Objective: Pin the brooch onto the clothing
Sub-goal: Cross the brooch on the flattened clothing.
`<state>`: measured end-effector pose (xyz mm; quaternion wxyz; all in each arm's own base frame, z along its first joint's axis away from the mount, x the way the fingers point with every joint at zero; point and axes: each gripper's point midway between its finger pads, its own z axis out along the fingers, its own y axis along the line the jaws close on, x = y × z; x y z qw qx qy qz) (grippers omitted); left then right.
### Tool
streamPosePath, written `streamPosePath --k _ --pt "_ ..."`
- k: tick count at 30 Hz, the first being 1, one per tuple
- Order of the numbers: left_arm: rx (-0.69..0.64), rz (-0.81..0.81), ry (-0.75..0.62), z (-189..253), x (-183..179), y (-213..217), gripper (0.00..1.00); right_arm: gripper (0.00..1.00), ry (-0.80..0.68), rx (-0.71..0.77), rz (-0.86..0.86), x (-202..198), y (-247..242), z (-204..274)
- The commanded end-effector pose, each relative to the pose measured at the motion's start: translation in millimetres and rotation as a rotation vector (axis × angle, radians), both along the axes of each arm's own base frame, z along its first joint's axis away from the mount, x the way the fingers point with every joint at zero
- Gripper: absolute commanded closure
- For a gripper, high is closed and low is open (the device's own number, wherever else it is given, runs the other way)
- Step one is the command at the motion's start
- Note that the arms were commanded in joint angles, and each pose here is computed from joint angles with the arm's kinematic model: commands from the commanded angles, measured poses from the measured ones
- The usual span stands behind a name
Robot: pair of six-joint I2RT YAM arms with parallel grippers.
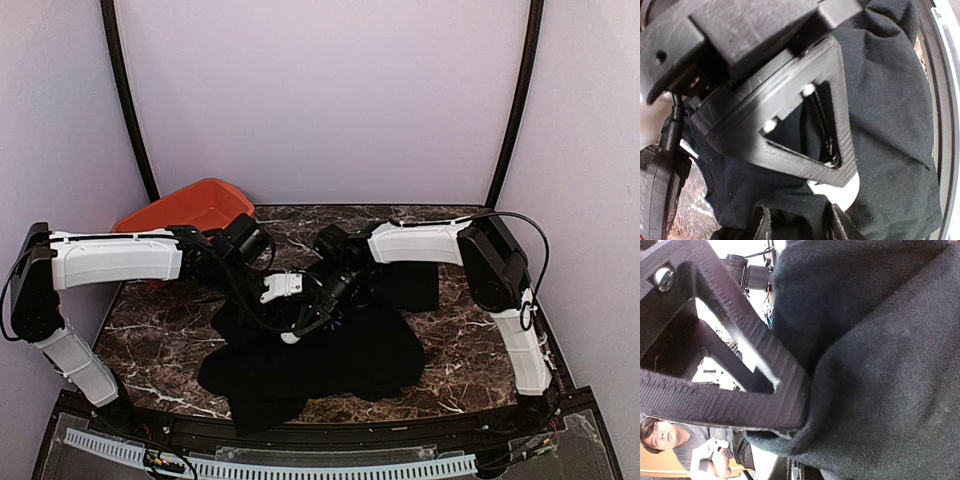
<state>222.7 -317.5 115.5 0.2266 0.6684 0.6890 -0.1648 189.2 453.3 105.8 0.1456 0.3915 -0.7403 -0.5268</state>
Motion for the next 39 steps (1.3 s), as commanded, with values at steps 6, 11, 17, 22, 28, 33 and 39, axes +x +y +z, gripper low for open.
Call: streamPosePath --k 6,11,17,22,28,33,39 --pt "-0.017 -0.037 0.064 1.2 -11.6 -4.8 0.62 1.0 -0.026 0.101 0.039 -10.0 2.6 38.1" --pt "-0.019 -0.043 0.074 0.7 -13.6 -5.6 0.62 1.0 -0.028 0.139 0.054 -12.5 2.1 47.0" --pt "-0.025 -0.045 0.081 1.3 -14.3 -6.9 0.62 1.0 -0.013 0.197 0.071 -16.3 2.1 62.5" --pt "-0.025 -0.043 0.08 1.4 -13.9 -6.6 0.63 1.0 0.005 0.241 0.079 -17.7 2.6 74.0" --pt "0.003 -0.01 0.041 0.3 -5.2 -2.4 0.64 1.0 -0.003 0.22 0.071 -17.0 2.0 69.3" --pt "0.008 0.007 0.025 2.1 -1.7 -1.4 0.65 1.0 -0.019 0.183 0.06 -15.3 0.1 58.3" --pt "-0.083 0.009 0.012 23.9 -2.7 -4.5 0.63 1.0 -0.034 0.118 0.037 -8.7 -3.5 40.1"
